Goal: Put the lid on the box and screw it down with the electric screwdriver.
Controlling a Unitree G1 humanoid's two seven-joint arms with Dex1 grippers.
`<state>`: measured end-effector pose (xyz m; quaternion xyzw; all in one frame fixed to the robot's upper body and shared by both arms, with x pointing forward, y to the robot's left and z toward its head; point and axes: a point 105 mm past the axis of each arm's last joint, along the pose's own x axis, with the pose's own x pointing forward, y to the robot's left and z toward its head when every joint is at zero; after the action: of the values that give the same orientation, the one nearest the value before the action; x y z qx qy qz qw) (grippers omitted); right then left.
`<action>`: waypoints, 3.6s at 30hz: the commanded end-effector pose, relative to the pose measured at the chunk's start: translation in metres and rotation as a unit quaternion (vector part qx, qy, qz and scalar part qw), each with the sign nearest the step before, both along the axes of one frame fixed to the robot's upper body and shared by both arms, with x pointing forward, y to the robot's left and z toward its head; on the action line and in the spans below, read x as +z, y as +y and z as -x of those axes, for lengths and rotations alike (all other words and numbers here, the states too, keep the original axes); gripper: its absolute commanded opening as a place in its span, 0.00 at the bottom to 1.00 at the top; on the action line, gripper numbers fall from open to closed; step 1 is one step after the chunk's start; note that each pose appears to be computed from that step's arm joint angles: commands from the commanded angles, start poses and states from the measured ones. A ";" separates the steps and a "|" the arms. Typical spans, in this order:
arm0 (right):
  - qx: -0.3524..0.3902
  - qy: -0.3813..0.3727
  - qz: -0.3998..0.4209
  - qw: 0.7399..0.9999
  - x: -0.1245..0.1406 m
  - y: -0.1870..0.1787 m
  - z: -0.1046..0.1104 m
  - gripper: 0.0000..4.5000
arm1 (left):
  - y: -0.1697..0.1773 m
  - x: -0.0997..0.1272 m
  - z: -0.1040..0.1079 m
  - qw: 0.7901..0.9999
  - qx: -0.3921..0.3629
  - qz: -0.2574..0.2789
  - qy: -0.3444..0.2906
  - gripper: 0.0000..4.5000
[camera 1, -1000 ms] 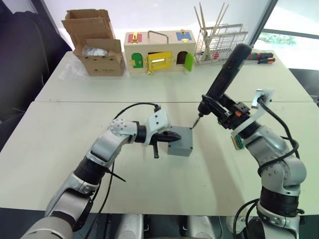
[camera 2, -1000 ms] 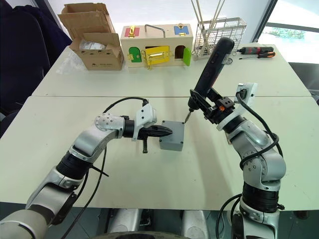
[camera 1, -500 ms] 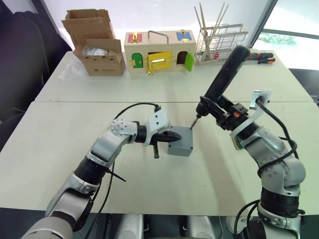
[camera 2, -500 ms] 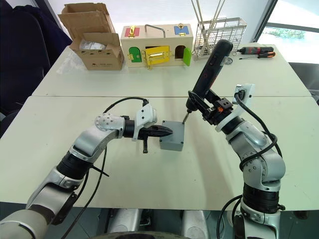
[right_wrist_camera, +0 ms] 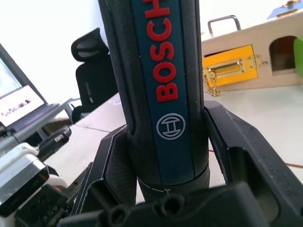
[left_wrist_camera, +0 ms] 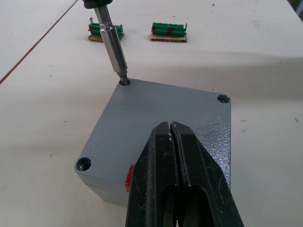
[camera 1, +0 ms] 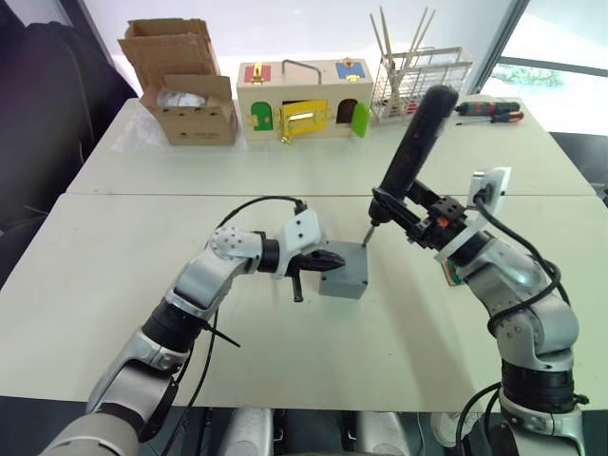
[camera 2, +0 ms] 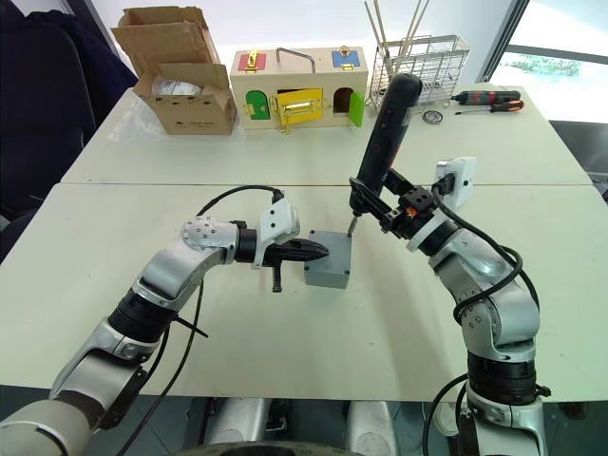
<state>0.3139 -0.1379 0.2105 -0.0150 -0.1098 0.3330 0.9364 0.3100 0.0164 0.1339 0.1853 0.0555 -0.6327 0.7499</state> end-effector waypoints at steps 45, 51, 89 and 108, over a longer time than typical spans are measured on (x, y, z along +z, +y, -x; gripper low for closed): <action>-0.003 0.038 0.016 0.999 -0.046 0.019 0.009 0.42 | 0.006 -0.035 0.009 0.998 0.001 -0.037 0.051 0.00; -0.027 -0.021 -0.021 0.999 0.017 0.002 0.005 0.42 | 0.003 -0.035 0.009 0.998 0.002 -0.029 0.052 0.00; -0.290 0.555 0.036 0.779 -0.064 -0.242 0.026 0.42 | -0.014 0.024 0.089 0.996 -0.086 0.035 0.012 0.00; 0.001 0.206 0.210 0.956 0.036 -0.114 0.008 1.00 | 0.065 0.025 -0.006 0.982 0.185 0.000 -0.038 0.00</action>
<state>0.3226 -0.2922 0.2500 -0.1309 0.1724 0.2566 0.9420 0.3260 0.0858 0.1610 0.1797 0.0567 -0.4494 0.8732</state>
